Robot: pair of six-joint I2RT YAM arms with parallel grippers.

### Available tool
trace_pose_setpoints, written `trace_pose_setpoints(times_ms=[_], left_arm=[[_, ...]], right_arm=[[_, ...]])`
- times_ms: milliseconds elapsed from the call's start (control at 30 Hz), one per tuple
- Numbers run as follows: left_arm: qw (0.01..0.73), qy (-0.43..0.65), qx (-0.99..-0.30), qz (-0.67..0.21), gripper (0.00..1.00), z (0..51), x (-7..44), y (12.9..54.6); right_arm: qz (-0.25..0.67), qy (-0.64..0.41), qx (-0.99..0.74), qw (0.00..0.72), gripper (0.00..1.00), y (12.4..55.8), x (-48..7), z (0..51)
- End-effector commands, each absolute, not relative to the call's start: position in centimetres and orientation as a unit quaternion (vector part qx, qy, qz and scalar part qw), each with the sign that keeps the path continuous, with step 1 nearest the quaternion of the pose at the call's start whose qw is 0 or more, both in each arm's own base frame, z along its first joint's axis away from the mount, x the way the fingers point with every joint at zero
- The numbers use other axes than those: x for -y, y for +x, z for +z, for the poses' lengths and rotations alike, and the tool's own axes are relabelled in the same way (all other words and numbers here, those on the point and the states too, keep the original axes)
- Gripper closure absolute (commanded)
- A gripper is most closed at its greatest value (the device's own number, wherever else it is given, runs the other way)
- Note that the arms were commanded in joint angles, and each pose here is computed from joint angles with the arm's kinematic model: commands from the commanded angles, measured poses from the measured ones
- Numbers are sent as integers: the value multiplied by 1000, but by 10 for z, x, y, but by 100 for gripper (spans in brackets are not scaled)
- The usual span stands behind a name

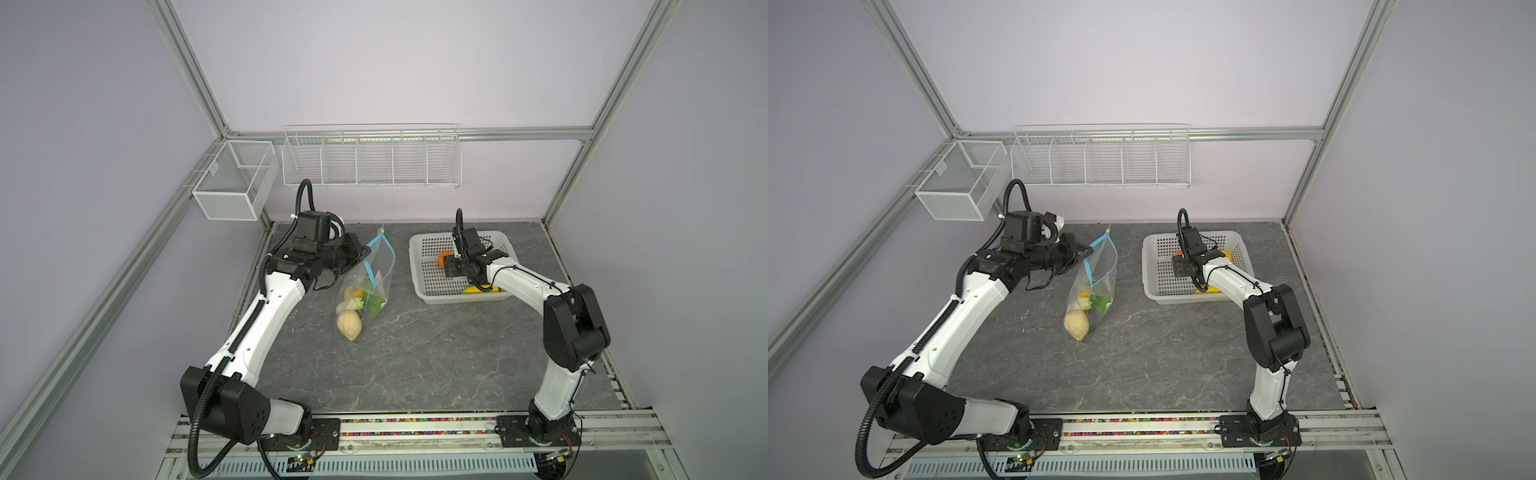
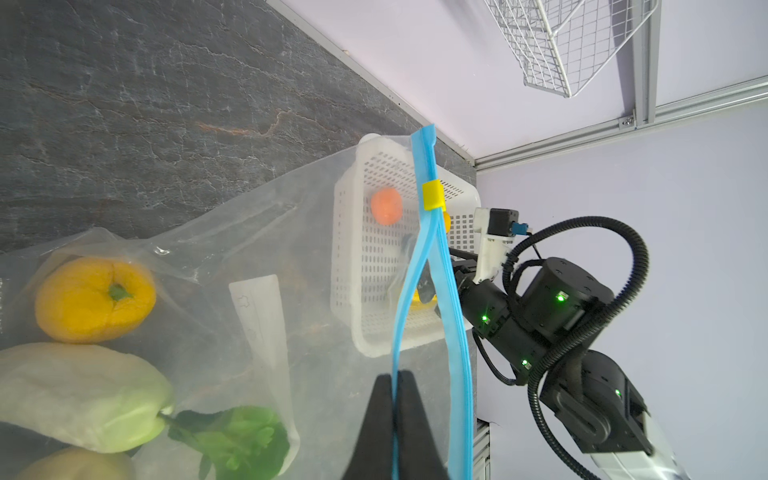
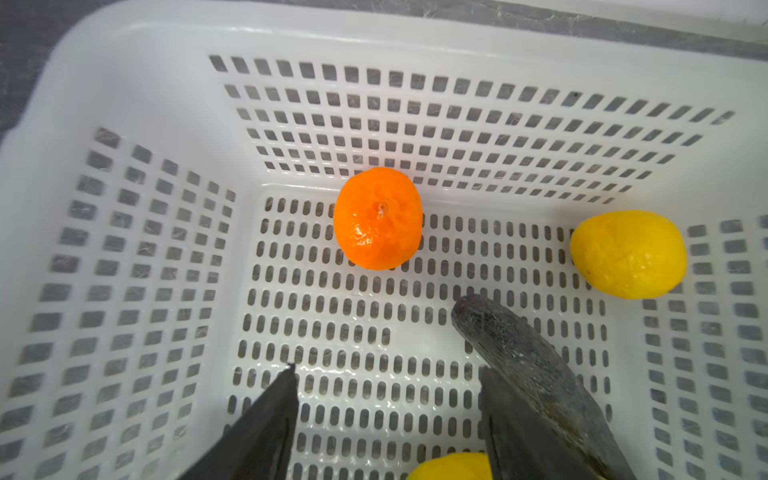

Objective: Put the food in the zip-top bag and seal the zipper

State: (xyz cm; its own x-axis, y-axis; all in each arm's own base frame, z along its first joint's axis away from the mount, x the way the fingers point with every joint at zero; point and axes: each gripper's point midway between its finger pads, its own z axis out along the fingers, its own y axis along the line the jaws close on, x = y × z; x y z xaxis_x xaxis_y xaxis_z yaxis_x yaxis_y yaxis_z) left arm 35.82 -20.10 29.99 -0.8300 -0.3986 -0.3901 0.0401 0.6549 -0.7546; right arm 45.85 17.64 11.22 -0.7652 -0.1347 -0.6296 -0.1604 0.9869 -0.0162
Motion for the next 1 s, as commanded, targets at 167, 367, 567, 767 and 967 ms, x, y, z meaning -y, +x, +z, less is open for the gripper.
trace_pose_setpoints(times_ms=[167, 367, 567, 767, 967], left_arm=[[289, -104, -867, -393, 100, 291, 197, 356], [293, -86, -865, -399, 100, 292, 201, 356], [297, -69, -859, -411, 100, 300, 206, 356], [289, -63, -861, -413, 100, 292, 207, 353], [288, -69, -863, -411, 100, 286, 206, 355]], right_arm=[[37, -76, -941, 326, 29, 464, -177, 118], [41, -81, -943, 321, 28, 467, -181, 116], [32, -93, -943, 319, 27, 472, -179, 110], [20, -83, -940, 329, 17, 488, -174, 106], [30, -86, -944, 316, 12, 504, -185, 91]])
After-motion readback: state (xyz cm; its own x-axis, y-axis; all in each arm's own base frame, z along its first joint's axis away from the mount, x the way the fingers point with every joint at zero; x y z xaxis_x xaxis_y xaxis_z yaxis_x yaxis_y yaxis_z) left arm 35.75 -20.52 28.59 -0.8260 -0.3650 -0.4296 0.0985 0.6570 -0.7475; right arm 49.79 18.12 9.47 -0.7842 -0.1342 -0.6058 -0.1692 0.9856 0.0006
